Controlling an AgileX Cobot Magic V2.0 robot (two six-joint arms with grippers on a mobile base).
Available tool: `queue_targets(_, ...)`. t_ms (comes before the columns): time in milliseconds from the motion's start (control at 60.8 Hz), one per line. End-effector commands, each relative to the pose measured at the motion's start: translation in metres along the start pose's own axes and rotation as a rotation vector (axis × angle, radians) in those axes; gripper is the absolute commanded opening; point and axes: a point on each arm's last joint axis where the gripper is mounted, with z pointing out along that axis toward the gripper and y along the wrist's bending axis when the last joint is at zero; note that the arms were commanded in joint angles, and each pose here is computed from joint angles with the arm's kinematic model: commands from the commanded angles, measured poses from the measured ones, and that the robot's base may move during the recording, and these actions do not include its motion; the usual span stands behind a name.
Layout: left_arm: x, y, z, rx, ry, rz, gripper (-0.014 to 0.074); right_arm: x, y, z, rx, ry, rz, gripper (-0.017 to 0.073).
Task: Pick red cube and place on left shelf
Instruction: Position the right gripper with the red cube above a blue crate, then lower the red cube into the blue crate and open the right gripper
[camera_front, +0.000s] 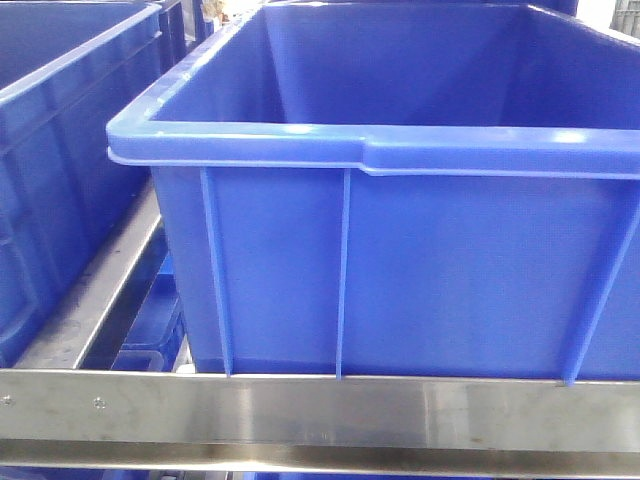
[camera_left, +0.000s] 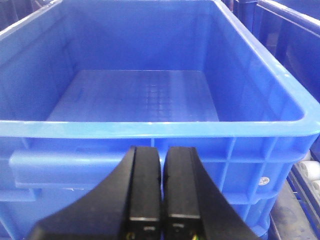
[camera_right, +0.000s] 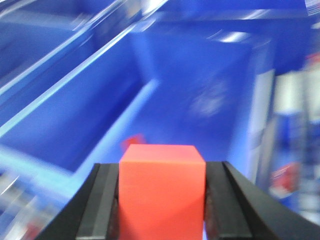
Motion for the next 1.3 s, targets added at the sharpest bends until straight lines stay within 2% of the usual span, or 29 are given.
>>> queue_targets(0, -0.001, 0.0, 0.0, 0.01, -0.077, -0.008, 0.0101, -0.022, 0.001, 0.015, -0.028, -0.037, -0.009, 0.0172)
queue_targets(197, -0.001, 0.0, 0.0, 0.01, -0.077, -0.008, 0.0101, -0.04, 0.005, 0.068, -0.066, 0.108, -0.012, 0.0172)
queue_targets(395, -0.001, 0.0, 0.0, 0.01, -0.077, -0.008, 0.0101, -0.063, 0.004, 0.132, -0.053, 0.216, -0.021, 0.0172)
queue_targets(608, -0.001, 0.0, 0.0, 0.01, -0.077, -0.008, 0.0101, -0.069, 0.002, 0.204, -0.047, 0.428, -0.042, 0.0172)
queue_targets(740, -0.001, 0.0, 0.0, 0.01, -0.077, -0.008, 0.0101, -0.059, -0.001, 0.242, -0.036, 0.581, -0.058, 0.0172)
queue_targets(855, -0.001, 0.0, 0.0, 0.01, -0.077, -0.008, 0.0101, -0.05, -0.006, 0.265, -0.009, 0.673, -0.102, 0.0171)
queue_targets(1085, -0.001, 0.0, 0.0, 0.01, -0.077, -0.008, 0.0101, -0.025, -0.014, 0.286, 0.037, 0.812, -0.173, 0.0111)
queue_targets(1283, -0.001, 0.0, 0.0, 0.01, -0.077, -0.008, 0.0101, -0.01, -0.018, 0.3, 0.054, 0.875, -0.201, 0.0111)
